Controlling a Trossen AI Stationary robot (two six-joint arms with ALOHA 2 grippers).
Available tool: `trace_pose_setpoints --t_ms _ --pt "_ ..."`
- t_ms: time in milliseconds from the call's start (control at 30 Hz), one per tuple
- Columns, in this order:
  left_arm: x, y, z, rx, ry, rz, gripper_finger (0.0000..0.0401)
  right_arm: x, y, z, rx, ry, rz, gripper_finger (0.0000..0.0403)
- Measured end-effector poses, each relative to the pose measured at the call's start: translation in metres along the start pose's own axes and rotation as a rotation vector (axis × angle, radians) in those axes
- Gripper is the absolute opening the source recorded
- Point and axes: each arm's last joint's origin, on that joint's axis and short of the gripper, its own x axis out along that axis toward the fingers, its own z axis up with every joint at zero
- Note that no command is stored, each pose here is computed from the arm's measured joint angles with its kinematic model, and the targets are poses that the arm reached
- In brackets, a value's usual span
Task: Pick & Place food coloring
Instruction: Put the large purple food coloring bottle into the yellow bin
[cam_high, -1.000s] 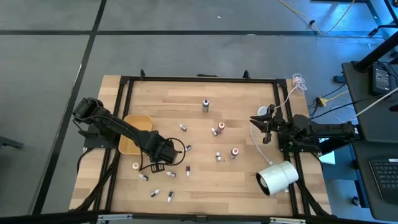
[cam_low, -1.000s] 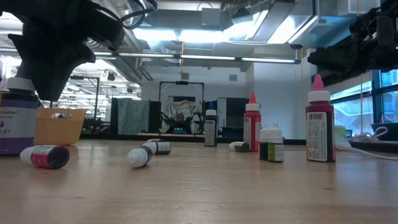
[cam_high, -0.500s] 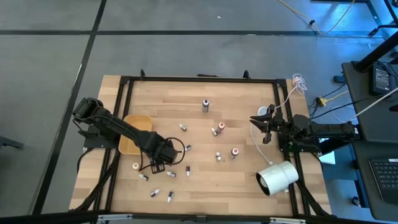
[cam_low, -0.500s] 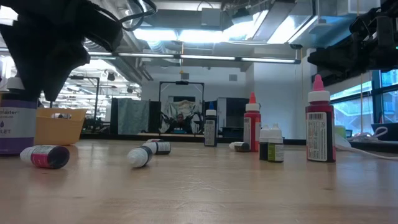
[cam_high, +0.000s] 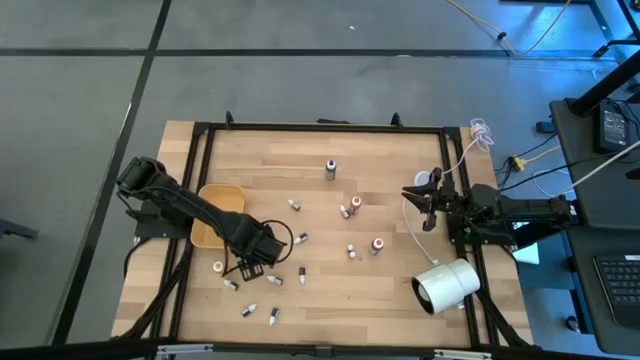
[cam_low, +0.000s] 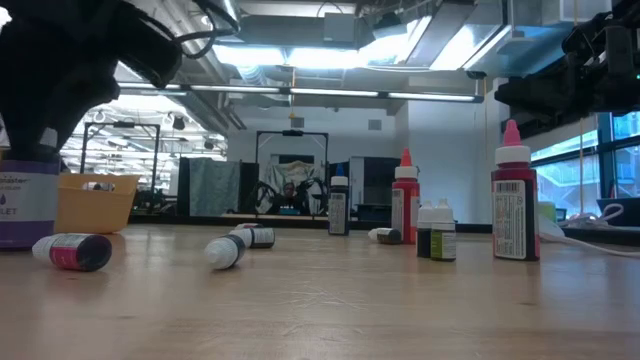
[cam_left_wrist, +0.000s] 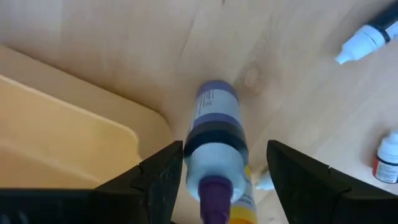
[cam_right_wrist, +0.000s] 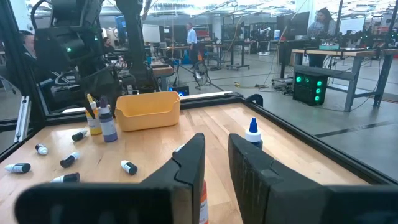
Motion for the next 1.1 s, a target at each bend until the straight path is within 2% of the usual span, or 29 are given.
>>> trace_pose_setpoints --t_ms 267,600,800,933,1100 --pt "0.018 0.005 -0.004 -0.026 0.038 0.012 0.0204 0.000 0.000 0.000 0.000 0.000 0.000 0.0075" --pt "0.018 0.005 -0.003 0.006 -0.008 0.037 0.0153 0.000 0.000 0.000 0.000 -0.001 0.000 0.0075" --pt "0.018 0.005 -0.003 0.006 -0.009 0.037 0.0151 0.000 0.000 0.000 0.000 0.000 0.000 0.0075" --pt "0.012 0.005 -0.001 0.024 -0.033 0.027 0.0149 0.000 0.000 0.000 0.000 0.000 0.000 0.0075" --pt "-0.012 0.007 0.001 0.037 -0.127 -0.020 0.0150 0.000 0.000 0.000 0.000 -0.001 0.000 0.0075"
